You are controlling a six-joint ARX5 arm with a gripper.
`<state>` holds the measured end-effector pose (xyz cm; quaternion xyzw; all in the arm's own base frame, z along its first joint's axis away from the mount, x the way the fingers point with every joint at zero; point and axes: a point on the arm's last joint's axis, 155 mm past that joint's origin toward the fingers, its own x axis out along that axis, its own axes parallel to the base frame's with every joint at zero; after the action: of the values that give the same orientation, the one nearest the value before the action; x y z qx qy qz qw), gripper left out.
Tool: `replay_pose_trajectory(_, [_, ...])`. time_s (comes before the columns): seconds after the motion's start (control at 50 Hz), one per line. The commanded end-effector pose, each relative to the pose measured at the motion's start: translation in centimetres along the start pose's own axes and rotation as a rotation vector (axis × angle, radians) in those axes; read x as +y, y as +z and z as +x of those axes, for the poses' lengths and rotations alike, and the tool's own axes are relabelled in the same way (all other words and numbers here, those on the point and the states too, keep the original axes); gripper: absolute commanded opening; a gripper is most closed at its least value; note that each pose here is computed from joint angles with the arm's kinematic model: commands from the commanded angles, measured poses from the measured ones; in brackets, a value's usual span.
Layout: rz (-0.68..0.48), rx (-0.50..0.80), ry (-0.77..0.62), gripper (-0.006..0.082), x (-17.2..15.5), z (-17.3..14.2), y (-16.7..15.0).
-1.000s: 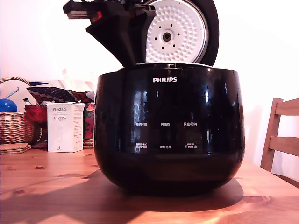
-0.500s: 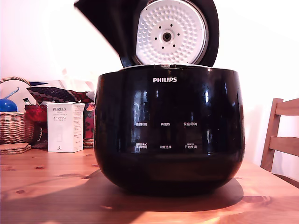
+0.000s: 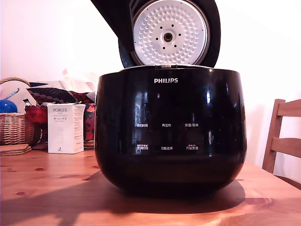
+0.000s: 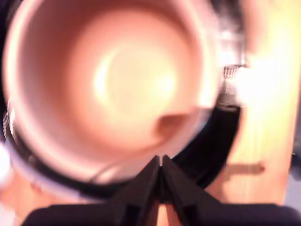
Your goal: Place the pot you are holding inside the rice cooker
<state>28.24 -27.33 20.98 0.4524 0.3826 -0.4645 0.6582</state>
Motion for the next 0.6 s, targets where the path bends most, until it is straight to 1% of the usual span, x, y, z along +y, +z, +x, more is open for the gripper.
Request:
replay_pose_trajectory(0.0, [-0.137,-0.006,0.025,-0.0019,1.6,-0.3,-0.8])
replay_pose_trajectory(0.04, [-0.157,-0.006,0.035,-0.0019,2.3,-0.3,-1.3])
replay_pose_trajectory(0.06, [-0.197,-0.007,0.04,-0.0019,2.6,-0.3,-1.5])
replay_pose_trajectory(0.24, [-0.35,-0.028,0.106,-0.0019,6.1,-1.2,-3.6])
replay_pose_trajectory(0.26, [-0.389,-0.034,0.114,-0.0019,6.5,-1.3,-3.8])
replay_pose_trajectory(0.28, [-0.403,-0.04,0.125,-0.0019,7.0,-1.4,-4.0])
replay_pose_trajectory(0.3, [-0.412,-0.047,0.136,-0.0019,7.4,-1.6,-4.2])
replay_pose_trajectory(0.32, [-0.449,-0.054,0.145,-0.0019,7.8,-1.8,-4.4])
replay_pose_trajectory(0.4, [-0.484,-0.074,0.194,-0.0019,9.5,-2.7,-5.2])
replay_pose_trajectory(0.42, [-0.531,-0.082,0.204,-0.0019,9.8,-3.0,-5.5])
replay_pose_trajectory(0.46, [-0.548,-0.088,0.234,-0.0019,10.7,-3.5,-6.1])
replay_pose_trajectory(0.48, [-0.584,-0.092,0.248,-0.0019,11.0,-3.7,-6.3])
replay_pose_trajectory(0.58, [-0.647,-0.103,0.318,-0.0019,12.9,-5.0,-7.9])
